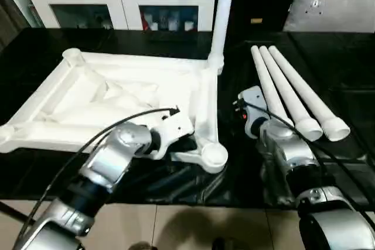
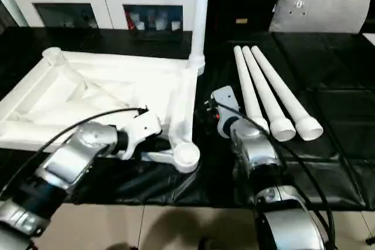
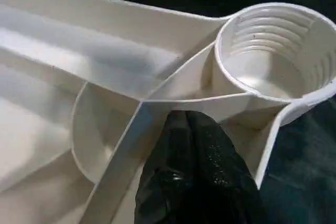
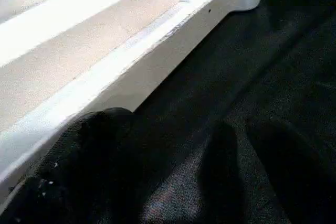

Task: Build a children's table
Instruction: Rotate table base, then pick table leg

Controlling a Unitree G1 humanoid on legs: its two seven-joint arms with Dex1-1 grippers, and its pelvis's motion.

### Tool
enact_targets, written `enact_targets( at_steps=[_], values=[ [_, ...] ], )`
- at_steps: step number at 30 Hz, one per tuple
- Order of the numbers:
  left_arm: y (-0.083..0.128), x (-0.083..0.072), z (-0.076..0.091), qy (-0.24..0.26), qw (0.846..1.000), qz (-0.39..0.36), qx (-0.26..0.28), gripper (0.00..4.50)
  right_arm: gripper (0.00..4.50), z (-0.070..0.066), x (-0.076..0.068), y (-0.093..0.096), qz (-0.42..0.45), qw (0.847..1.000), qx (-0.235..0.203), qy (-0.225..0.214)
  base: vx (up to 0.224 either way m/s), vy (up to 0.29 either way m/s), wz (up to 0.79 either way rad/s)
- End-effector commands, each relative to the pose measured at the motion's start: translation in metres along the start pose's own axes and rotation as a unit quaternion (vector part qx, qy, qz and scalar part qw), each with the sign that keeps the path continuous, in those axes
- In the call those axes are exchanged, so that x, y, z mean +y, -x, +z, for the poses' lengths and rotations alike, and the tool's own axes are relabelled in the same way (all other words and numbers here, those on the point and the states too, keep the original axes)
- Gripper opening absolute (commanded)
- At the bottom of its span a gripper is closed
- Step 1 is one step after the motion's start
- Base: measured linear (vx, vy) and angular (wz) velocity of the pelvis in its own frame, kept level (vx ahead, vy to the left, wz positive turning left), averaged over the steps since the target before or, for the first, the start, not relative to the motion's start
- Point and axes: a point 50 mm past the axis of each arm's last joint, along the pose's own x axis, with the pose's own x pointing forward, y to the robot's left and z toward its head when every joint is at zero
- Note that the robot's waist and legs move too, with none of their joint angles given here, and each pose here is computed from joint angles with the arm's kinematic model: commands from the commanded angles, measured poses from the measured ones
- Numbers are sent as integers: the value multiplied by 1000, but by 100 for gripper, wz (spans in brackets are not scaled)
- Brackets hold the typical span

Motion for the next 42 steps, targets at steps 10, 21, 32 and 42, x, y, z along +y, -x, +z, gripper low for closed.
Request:
enact_targets(
  at_steps=[10, 21, 32, 42],
  values=[
    [-2, 23, 25, -28, 992, 106, -65, 8, 450, 41, -15, -1, -71, 996, -13, -56, 0, 0, 0],
    [20, 14, 47, -9, 986, 72, -151, 111, 450, 58, -47, 9, -157, 986, 16, -49, 0, 0, 0],
    [25, 12, 36, -35, 992, 68, -101, 212, 450, 52, -74, 19, -200, 972, 90, -85, 0, 0, 0],
    [23, 11, 34, -43, 993, 72, -86, 264, 450, 44, -82, 26, -210, 962, 129, -118, 0, 0, 0]
  ],
)
